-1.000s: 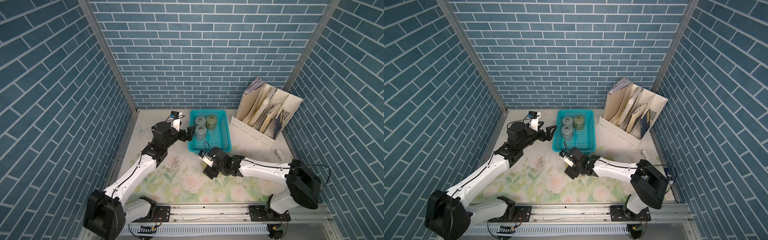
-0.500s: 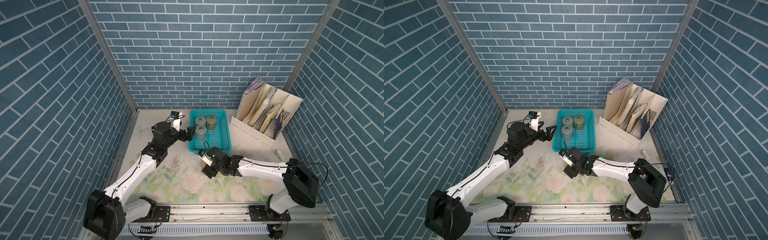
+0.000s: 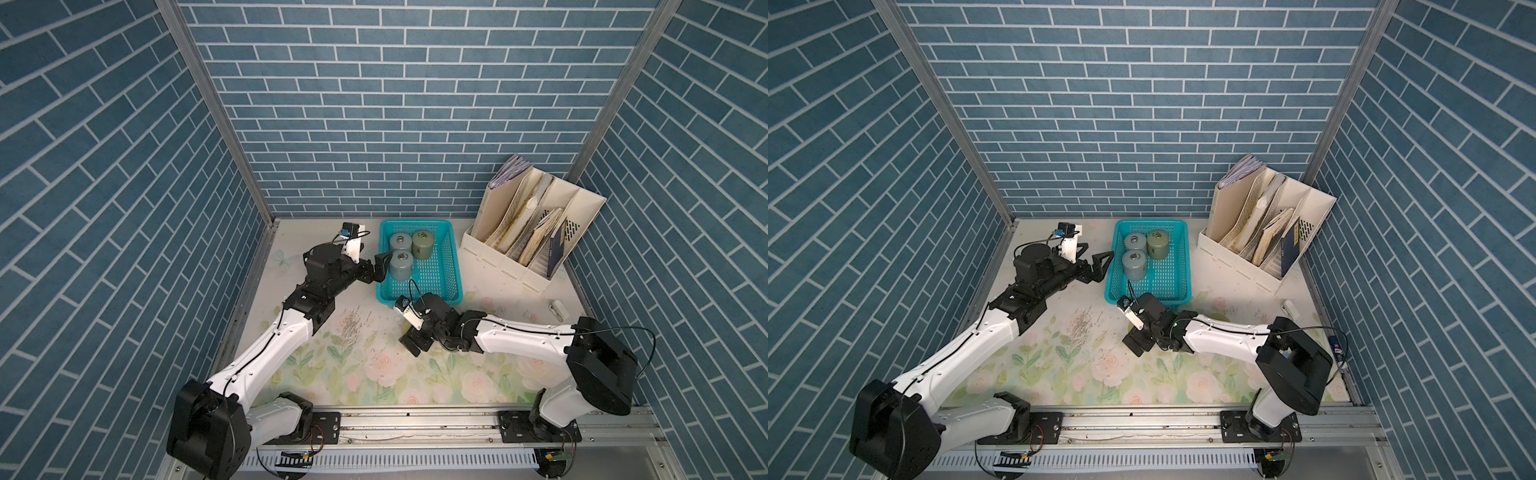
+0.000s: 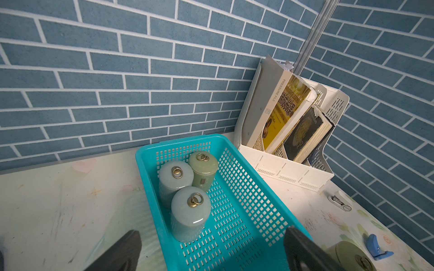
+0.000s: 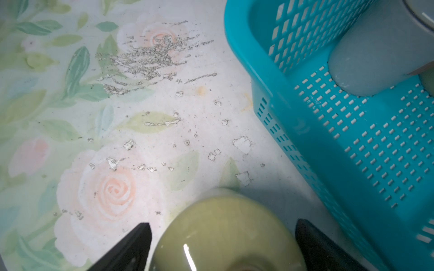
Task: Take the tea canister out of the basket
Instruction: Place the tea canister at the center of the board.
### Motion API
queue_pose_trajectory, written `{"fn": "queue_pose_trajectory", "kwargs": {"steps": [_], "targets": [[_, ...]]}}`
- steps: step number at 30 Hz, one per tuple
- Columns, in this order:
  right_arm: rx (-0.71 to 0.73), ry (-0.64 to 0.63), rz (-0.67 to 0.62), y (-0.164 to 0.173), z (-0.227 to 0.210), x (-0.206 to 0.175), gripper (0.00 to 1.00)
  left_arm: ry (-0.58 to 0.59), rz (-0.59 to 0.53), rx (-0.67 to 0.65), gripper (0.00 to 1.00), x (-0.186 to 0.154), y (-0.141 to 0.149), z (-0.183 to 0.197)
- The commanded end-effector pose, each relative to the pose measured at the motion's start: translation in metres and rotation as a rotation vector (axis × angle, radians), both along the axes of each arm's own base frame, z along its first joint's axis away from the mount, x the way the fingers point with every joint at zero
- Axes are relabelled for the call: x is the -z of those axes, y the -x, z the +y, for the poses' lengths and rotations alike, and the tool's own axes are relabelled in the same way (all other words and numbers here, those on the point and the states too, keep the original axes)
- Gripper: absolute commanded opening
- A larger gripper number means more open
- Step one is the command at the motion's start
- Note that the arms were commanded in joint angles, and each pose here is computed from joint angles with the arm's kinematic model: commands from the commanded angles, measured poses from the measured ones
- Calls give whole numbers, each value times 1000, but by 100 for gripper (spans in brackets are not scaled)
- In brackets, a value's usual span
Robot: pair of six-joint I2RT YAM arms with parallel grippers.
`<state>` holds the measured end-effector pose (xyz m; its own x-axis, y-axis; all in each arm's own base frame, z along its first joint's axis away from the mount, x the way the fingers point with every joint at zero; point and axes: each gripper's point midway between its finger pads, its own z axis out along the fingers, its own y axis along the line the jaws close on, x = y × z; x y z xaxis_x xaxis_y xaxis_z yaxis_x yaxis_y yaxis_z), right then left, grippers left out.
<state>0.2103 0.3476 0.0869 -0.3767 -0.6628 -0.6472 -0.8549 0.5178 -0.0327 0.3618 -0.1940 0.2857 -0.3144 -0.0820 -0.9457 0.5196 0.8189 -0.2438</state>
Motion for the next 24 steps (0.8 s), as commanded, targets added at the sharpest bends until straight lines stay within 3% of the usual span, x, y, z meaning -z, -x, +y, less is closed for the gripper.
{"fn": "queue_pose_trajectory", "kwargs": {"steps": [1, 7, 13, 18, 24], "targets": [[24, -59, -32, -6, 6, -22, 100, -6, -11, 4, 100, -3, 1, 2], [21, -150, -72, -11, 17, -86, 100, 6, -23, -25, 100, -9, 1, 6], [148, -271, -123, -60, 6, -156, 97, 86, -58, -124, 100, -22, -5, 20], [319, -248, -106, -122, -13, -161, 96, 72, -48, -149, 100, -21, -6, 24], [342, -202, -36, -170, 4, -130, 100, 51, -20, -172, 100, -11, -7, 33]]}}
